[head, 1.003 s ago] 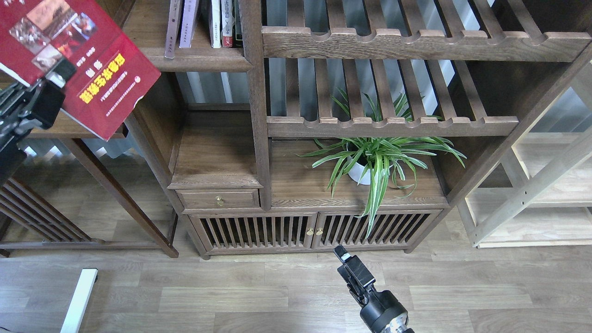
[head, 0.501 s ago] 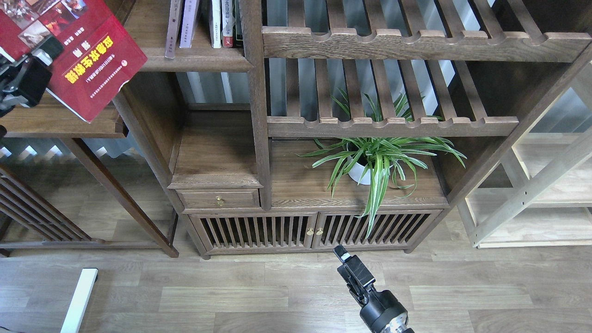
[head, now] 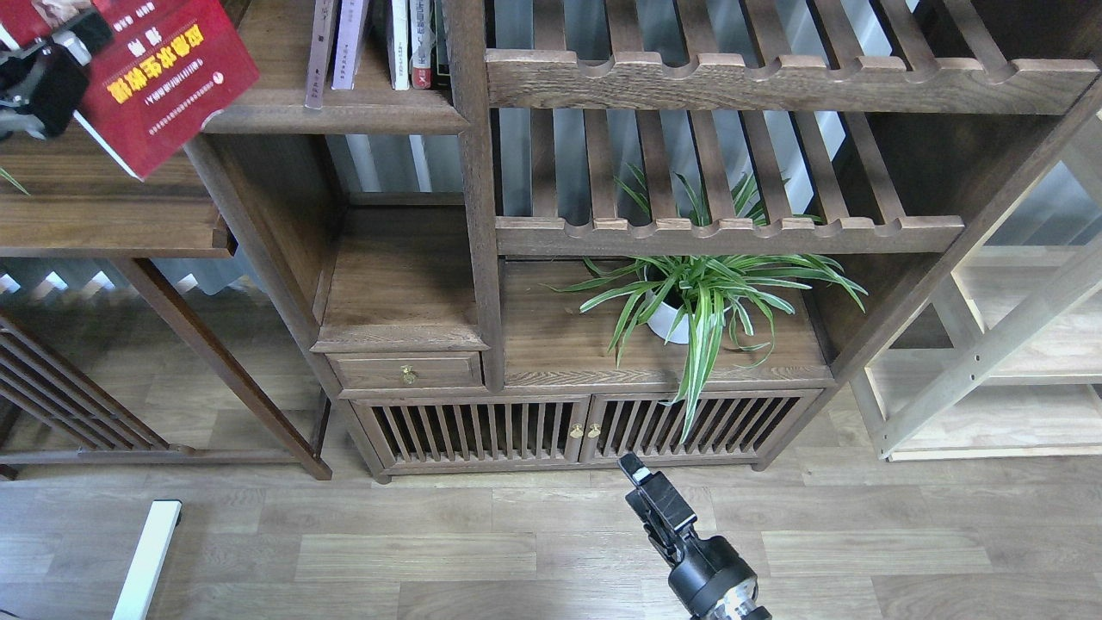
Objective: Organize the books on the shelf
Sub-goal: 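Push the red book into the top shelf with the left gripper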
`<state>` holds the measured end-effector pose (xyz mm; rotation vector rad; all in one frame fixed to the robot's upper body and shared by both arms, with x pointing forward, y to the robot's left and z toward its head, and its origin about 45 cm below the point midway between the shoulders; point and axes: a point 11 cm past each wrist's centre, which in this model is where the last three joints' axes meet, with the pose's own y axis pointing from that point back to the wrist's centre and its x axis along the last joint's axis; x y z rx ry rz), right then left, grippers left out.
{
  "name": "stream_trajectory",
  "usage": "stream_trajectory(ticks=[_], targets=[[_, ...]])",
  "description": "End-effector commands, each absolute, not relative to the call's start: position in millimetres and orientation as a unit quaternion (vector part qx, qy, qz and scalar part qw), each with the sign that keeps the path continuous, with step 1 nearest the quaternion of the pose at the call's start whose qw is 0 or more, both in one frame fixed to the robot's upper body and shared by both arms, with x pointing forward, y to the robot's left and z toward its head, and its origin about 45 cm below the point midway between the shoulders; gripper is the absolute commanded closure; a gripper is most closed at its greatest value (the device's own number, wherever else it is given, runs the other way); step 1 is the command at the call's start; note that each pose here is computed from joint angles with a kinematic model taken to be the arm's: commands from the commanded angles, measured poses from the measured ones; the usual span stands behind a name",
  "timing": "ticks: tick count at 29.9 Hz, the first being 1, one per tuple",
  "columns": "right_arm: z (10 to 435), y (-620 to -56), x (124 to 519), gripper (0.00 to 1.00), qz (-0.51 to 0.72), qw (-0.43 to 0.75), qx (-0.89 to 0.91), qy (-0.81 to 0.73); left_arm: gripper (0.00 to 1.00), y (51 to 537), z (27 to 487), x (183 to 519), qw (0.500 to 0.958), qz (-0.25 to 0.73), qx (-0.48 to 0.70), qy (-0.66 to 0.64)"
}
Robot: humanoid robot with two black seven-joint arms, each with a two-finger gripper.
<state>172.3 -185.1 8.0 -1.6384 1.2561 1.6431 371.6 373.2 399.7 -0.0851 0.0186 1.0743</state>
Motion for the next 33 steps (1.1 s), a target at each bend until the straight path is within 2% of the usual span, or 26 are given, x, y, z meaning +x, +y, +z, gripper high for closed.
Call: stream_trajectory(ticks=[1,12,33], targets=[[10,-185,177,0.01,0.6,0.252,-0.604,0.46,1.0,369,400,379,0.861,0.508,-0.034,0.011],[16,-185,188,0.01,0.592,0.259,-0.612,0.456,1.0,358,436,414,0.865,0.502,-0.021,-0.016],[14,-189,179,0.01,0.6,0.271,-0.593,0.464,1.0,314,422,439,0.879,0.474,0.044,-0.018]])
